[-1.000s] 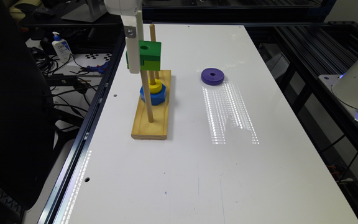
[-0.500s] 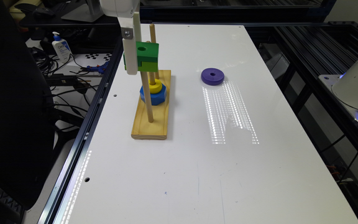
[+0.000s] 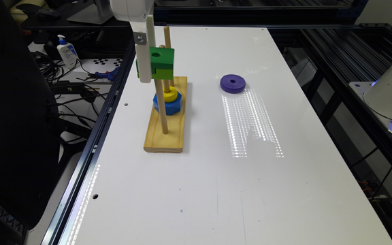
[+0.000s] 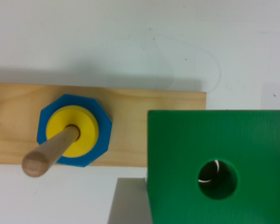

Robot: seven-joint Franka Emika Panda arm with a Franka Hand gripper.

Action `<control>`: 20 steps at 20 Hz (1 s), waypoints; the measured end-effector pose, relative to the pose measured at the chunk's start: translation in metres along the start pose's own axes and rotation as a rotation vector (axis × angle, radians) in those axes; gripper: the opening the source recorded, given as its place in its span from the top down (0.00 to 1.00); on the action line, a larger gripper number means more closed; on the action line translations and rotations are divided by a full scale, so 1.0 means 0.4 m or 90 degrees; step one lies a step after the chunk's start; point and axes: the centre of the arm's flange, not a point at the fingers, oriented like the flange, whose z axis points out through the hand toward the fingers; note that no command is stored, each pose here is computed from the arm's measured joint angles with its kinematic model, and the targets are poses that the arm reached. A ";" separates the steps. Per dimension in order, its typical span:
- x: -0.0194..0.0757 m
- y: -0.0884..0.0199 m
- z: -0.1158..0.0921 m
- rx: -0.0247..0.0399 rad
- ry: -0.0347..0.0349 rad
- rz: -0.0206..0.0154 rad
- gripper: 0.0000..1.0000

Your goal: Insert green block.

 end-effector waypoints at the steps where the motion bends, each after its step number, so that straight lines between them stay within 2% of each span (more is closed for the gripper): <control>1: 0.000 0.000 0.001 -0.0002 -0.0002 0.0000 1.00; 4: 0.000 0.000 0.002 -0.0004 -0.0005 0.0000 1.00; 9: 0.003 -0.001 0.032 -0.0034 -0.0051 0.0007 1.00; 20: 0.006 -0.001 0.050 -0.0043 -0.0069 0.0015 1.00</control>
